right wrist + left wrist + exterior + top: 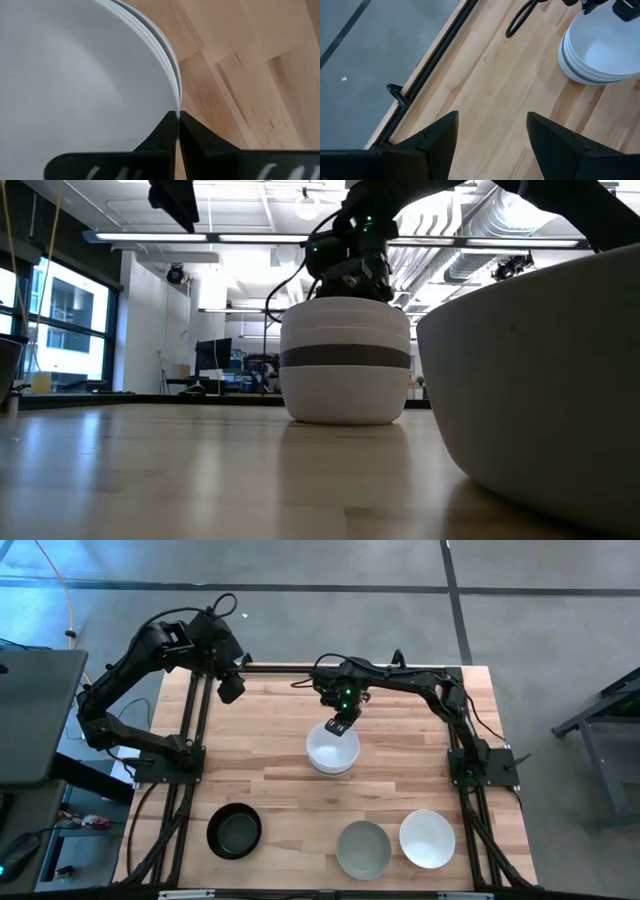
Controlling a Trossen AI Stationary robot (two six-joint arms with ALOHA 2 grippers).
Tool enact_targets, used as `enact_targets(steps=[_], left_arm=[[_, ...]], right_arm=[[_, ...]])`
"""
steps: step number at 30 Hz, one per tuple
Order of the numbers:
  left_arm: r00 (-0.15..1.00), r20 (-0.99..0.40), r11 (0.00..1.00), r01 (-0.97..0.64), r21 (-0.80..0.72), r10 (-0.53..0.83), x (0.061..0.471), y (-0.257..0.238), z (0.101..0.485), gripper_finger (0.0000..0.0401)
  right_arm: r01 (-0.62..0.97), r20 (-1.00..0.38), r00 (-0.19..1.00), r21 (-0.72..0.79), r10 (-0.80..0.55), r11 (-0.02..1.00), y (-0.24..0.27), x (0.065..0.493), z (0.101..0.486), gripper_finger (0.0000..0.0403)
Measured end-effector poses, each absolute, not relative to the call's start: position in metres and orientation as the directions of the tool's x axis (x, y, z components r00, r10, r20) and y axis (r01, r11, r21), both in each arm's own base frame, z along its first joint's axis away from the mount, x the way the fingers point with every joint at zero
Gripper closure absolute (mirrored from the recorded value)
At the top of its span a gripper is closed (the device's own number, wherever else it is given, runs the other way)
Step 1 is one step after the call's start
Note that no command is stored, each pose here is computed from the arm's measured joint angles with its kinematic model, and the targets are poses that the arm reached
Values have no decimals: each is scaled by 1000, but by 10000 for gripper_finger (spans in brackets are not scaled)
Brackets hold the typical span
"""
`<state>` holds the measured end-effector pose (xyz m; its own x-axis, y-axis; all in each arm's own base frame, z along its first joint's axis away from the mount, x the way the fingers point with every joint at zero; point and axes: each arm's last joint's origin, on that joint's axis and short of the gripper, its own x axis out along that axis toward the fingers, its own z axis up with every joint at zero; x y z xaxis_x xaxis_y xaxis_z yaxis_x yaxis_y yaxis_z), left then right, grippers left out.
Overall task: Nest bowls inside each other
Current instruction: Stack the white bowl on top of the white bowl, then stack the black bowl on top of the white bowl
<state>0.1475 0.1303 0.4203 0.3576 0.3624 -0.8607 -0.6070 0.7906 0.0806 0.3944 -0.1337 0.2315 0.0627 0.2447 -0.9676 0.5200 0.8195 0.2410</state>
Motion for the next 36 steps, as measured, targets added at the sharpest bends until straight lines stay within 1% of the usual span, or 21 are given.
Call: enact_targets(steps=[7,10,14,19,25,27,30,33,36], left_arm=[[378,-844,795,-600,89,381,149,132,422,176],[380,-843,795,-600,89,382,150,132,422,176],[379,-843,795,-600,89,381,150,132,422,176],[376,-846,795,-601,88,378,149,132,422,176],[373,-848,795,-600,88,376,149,132,422,176],[365,-861,803,-591,79,354,148,130,420,176],[362,-895,840,-542,26,262,146,126,412,176],[349,-919,860,-509,-22,183,143,121,395,176],[303,-943,863,-503,-33,140,138,117,374,176]], right_arm=[[504,-964,104,262,243,823,-135,397,247,402],[495,-963,134,271,235,825,-136,399,255,392],[492,-961,147,275,233,826,-136,399,261,347],[506,-964,113,265,242,821,-135,396,252,284],[494,-972,89,232,217,838,-135,394,256,235],[484,-972,82,231,219,844,-135,393,263,225],[448,-972,70,231,223,864,-133,390,275,216],[388,-972,102,234,211,892,-132,390,291,213],[316,-966,169,239,193,918,-130,392,311,212]])
